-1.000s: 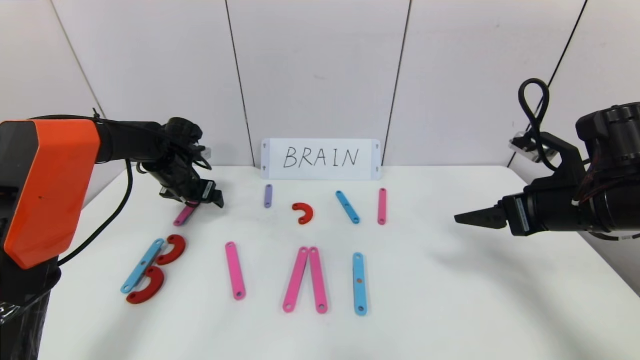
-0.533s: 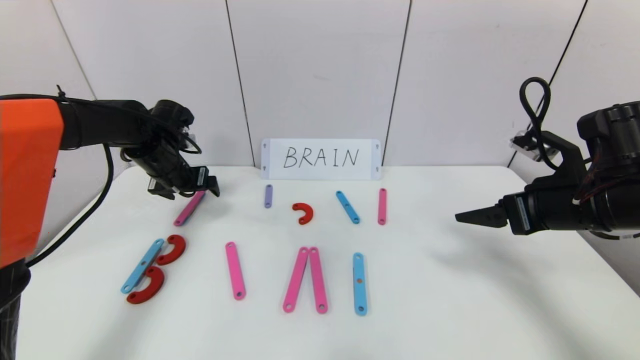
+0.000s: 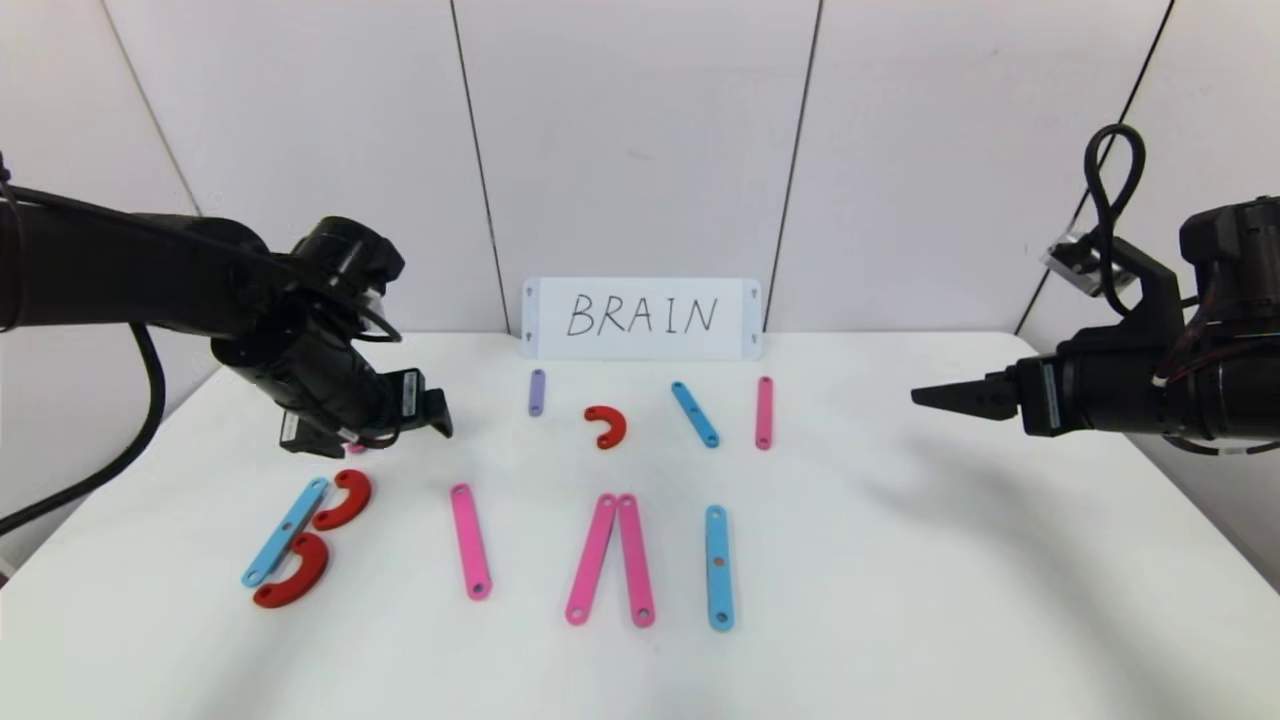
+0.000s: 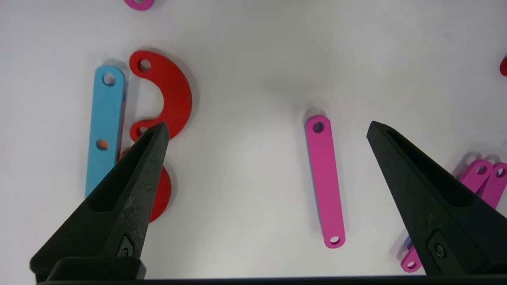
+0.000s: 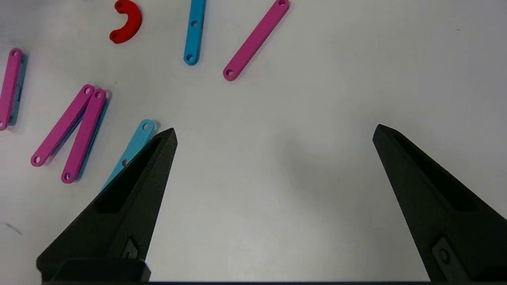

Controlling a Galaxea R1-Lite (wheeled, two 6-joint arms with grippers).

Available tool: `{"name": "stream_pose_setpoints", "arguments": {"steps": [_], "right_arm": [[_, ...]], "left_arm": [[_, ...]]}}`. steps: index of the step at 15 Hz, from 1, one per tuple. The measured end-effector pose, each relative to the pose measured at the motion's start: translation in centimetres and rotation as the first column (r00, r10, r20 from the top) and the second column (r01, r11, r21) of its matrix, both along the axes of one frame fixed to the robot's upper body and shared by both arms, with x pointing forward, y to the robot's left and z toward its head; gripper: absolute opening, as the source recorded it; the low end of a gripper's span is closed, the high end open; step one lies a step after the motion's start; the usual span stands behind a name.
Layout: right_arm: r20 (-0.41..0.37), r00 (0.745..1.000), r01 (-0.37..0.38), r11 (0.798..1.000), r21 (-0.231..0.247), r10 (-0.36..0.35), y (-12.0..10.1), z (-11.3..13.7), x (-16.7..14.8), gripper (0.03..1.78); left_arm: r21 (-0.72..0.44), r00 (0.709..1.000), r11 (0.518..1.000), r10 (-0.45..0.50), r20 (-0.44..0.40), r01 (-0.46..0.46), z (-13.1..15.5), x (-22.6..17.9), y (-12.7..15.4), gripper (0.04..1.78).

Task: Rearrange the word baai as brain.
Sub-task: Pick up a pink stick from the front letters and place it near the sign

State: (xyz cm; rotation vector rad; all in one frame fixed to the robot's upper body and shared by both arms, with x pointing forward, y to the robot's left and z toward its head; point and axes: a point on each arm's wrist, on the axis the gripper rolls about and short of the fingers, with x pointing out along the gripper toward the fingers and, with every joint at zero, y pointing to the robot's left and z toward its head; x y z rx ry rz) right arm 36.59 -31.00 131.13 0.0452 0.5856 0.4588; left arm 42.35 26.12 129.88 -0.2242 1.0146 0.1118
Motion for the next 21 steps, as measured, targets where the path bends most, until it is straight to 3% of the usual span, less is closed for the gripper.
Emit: {"name": "stream_pose_setpoints", "arguments": {"steps": [7,13,21], "right_arm": [[-0.002,0.998,-0.068,0.995,0.069,0.068,-0.7,0.0,-0.2,1.74],[-0.006,0.998,-0.065,0.996,0.066,0.065,-0.8,-0.2,-0.3,1.74],[-0.015,0.998,-0.064,0.996,0.064,0.065,-0.8,-0.4,-0.5,1.74]], "left_arm": [[-0.027,0.999,0.999,0.032,0.016,-0.031,-1.5,-4.8,-4.4,1.75],[-0.046,0.993,0.992,0.117,0.005,-0.117,-3.6,-5.7,-7.0,1.75],[-0.031,0.994,0.993,0.109,-0.015,-0.11,-6.2,-5.3,-8.0,1.75]]}}
